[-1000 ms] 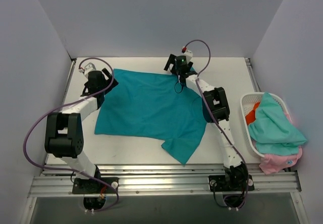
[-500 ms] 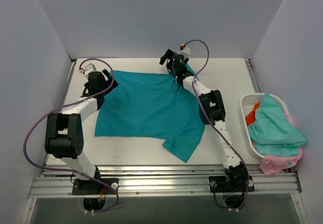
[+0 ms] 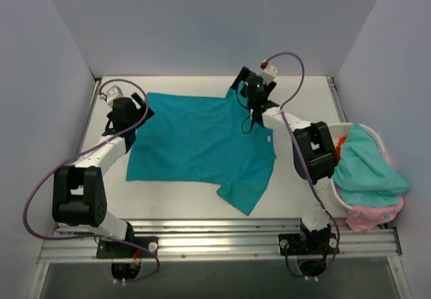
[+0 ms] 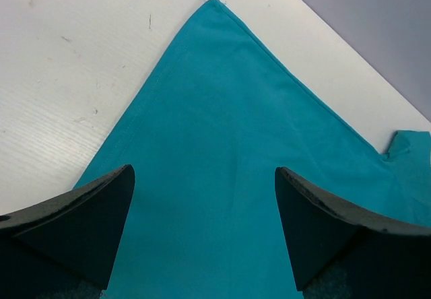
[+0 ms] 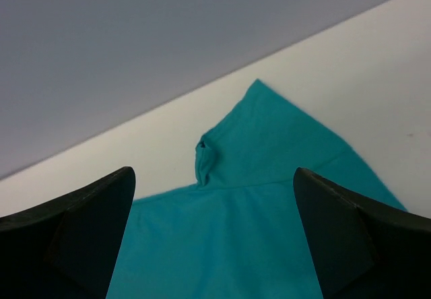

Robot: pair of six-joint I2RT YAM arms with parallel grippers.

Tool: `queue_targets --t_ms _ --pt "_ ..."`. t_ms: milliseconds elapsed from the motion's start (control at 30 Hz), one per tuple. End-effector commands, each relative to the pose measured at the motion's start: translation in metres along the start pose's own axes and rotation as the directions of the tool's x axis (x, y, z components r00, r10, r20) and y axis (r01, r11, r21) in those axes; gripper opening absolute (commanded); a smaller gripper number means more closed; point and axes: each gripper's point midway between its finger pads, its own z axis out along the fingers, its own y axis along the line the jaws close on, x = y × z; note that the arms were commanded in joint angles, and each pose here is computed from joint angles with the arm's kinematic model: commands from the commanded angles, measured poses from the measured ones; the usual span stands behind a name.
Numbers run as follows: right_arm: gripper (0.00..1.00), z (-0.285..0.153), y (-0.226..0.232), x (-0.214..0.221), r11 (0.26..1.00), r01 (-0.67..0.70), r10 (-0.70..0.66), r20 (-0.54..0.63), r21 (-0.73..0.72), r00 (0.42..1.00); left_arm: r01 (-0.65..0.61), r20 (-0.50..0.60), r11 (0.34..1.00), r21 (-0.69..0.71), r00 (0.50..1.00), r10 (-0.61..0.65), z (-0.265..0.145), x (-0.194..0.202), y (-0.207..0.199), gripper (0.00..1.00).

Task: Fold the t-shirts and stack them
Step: Flatten out the tshirt

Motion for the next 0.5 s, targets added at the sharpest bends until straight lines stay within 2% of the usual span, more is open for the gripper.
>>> queue_targets --t_ms 0,67,167,200,233,333,400,467 --pt "1.00 -0.070 -0.016 -0.051 0.990 -0.030 0.013 0.116 0.138 0.993 0.038 0.069 0.999 0.003 0.997 -0.039 -0.032 -0.016 -0.004 0.94" --pt "1.00 -0.105 -0.026 -0.045 0.986 -0.040 0.029 0.069 0.163 0.997 0.045 0.046 0.998 -0.037 0.998 -0.043 -0.040 -0.001 0.011 0.94" --pt "1.00 -0.159 -0.042 0.004 0.979 -0.011 0.021 -0.046 0.202 0.999 0.066 0.052 0.996 -0.052 0.997 -0.064 -0.057 0.010 0.017 0.94" --pt "1.00 -0.174 -0.052 0.011 0.967 0.010 -0.002 -0.032 0.255 1.000 0.062 0.048 0.996 -0.067 0.997 -0.058 -0.064 0.019 0.023 0.94" --pt "1.00 -0.195 -0.042 0.032 0.973 0.035 -0.021 -0.061 0.230 0.998 0.051 0.058 0.994 -0.094 0.997 -0.045 -0.069 0.028 0.024 0.94" --pt "1.00 -0.231 -0.053 0.091 0.982 0.040 -0.001 -0.204 0.186 0.979 -0.004 0.018 0.987 -0.161 1.000 0.007 -0.084 0.060 0.039 0.94" --pt "1.00 -0.252 -0.066 0.126 0.984 0.060 -0.008 -0.293 0.168 0.956 0.005 0.000 0.985 -0.174 1.000 -0.005 -0.091 0.072 0.045 0.94" --pt "1.00 -0.283 -0.067 0.151 0.985 0.110 -0.057 -0.344 0.135 0.937 -0.025 -0.071 0.986 -0.162 0.997 0.013 -0.100 0.096 0.052 0.94"
